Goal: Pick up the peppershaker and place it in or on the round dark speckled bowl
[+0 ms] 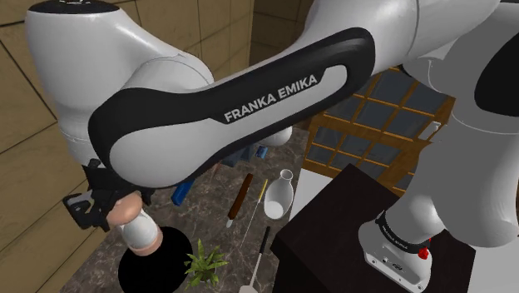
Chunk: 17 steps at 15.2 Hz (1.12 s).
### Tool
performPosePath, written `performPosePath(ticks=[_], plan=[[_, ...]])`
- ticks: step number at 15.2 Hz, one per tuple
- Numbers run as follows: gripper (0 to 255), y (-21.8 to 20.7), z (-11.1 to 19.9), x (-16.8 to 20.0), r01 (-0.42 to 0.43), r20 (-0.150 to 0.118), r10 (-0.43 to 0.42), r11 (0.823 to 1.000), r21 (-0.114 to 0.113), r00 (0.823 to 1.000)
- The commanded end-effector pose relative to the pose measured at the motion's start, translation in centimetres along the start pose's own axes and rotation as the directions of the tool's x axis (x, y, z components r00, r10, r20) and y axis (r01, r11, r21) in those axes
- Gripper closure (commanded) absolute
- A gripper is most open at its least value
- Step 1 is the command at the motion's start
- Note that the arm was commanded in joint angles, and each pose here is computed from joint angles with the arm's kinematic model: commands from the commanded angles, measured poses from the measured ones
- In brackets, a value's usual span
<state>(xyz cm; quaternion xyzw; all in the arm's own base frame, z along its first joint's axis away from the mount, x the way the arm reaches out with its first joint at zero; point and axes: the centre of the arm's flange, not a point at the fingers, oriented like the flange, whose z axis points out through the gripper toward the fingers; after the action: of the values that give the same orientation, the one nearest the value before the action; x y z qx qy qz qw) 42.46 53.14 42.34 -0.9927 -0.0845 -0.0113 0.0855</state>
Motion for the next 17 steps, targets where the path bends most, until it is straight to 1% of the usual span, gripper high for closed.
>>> performPosePath(ticks=[1, 17], plan=[[255, -0.3, 0.8, -0.3, -0.002, 0.000, 0.002, 1.000, -0.001, 1.000], [255, 1.1, 9.1, -0.6, -0.002, 0.000, 0.002, 1.000, -0.001, 1.000]])
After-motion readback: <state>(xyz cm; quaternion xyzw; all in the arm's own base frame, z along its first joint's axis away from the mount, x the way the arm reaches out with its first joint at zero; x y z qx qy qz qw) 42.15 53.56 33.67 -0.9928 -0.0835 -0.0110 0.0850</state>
